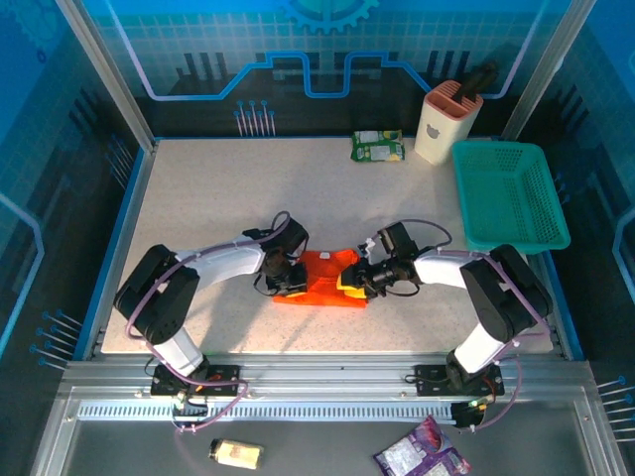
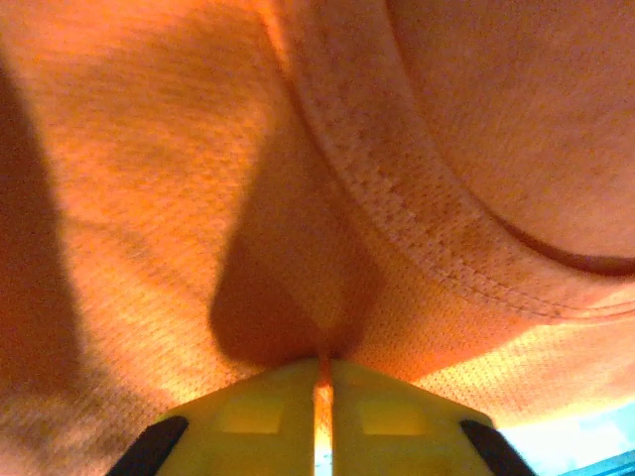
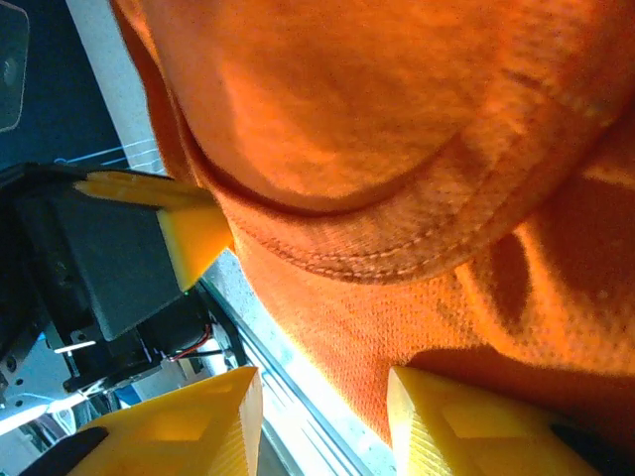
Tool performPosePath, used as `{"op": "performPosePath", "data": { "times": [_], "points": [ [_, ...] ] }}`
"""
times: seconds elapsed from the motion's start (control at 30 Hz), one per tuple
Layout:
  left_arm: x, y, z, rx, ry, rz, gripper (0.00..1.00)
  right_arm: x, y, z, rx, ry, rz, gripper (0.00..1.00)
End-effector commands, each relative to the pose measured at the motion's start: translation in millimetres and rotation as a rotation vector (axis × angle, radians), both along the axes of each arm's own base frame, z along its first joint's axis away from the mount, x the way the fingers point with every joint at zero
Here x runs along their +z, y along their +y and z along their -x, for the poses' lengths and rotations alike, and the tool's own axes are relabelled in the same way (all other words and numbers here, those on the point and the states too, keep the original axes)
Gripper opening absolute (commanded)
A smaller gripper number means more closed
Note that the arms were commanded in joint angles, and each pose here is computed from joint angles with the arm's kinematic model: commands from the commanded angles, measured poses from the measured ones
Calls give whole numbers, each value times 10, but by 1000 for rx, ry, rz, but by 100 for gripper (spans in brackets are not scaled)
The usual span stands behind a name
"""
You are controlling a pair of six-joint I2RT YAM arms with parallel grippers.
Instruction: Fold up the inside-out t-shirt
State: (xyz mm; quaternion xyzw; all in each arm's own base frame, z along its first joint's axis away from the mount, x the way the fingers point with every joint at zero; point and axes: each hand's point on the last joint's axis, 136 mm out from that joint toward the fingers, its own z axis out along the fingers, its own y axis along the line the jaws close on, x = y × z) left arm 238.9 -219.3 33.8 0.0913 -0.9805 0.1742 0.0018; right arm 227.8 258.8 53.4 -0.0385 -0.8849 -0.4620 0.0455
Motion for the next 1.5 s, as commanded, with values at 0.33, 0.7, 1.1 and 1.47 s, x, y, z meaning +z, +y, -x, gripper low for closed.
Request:
{"op": "performPosePath", "data": {
  "times": [0.33,0.7,1.1,1.47],
  "points": [
    [229,585,-427,77,-97,91,33,431,-223,-187,-24,-100,14,41],
    [-65,515,-478,-14,-17,79,20,566,-250,-189,-29,-125,24,41],
    [-136,1154,-813,96,-30,-115,2,613,-418,-212,-46,-135,59,40],
    [-127,2412,-1477,263,-88,-404,2,763,-729,-233,-69,-139,85,40]
  ]
}}
